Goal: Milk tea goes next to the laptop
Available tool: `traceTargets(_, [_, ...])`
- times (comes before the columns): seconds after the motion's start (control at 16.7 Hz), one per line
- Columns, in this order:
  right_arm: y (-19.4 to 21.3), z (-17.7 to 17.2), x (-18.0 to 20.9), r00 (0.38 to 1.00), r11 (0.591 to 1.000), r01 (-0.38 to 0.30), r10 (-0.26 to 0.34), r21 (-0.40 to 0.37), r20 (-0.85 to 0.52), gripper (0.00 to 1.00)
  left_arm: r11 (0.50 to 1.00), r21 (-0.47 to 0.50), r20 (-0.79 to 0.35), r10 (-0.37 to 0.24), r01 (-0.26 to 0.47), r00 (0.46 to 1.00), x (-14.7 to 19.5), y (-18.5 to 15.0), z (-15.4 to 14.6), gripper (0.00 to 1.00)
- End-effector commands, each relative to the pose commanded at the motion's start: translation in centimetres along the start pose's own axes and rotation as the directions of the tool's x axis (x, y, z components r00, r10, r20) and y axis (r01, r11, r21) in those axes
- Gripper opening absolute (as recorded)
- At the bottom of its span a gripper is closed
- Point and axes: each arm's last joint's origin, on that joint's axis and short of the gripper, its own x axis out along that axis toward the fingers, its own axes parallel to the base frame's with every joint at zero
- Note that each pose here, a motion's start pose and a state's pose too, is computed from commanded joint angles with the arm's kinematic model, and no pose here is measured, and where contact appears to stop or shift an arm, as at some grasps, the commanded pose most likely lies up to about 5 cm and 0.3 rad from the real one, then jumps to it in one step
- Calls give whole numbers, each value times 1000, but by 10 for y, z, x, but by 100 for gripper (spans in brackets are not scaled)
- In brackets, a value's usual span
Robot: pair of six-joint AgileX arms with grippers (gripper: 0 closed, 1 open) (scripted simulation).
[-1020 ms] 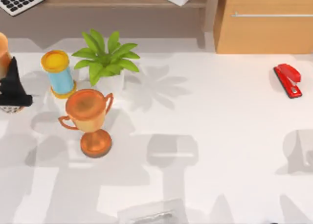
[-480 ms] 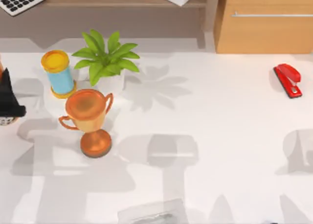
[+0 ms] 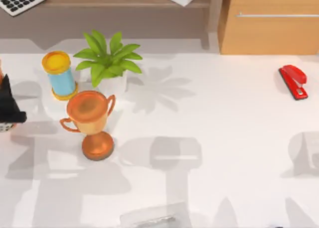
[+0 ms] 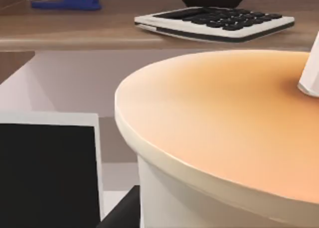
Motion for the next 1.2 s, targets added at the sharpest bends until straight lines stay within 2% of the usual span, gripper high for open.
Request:
traceTargets(0.54, [0, 0, 0, 1000, 1000, 0, 0, 0, 0, 100, 999, 24, 28, 25, -26, 999, 2, 4, -8, 0])
traceTargets(0.96, [0, 0, 0, 1000, 1000, 0, 0, 0, 0, 100, 1000, 7, 82, 2, -3, 997, 6, 1, -10, 0])
traceTargets(1.2, [0, 0, 0, 1000, 1000, 0, 0, 0, 0, 100, 1000, -13, 59, -15, 16, 998, 5, -1, -16, 0])
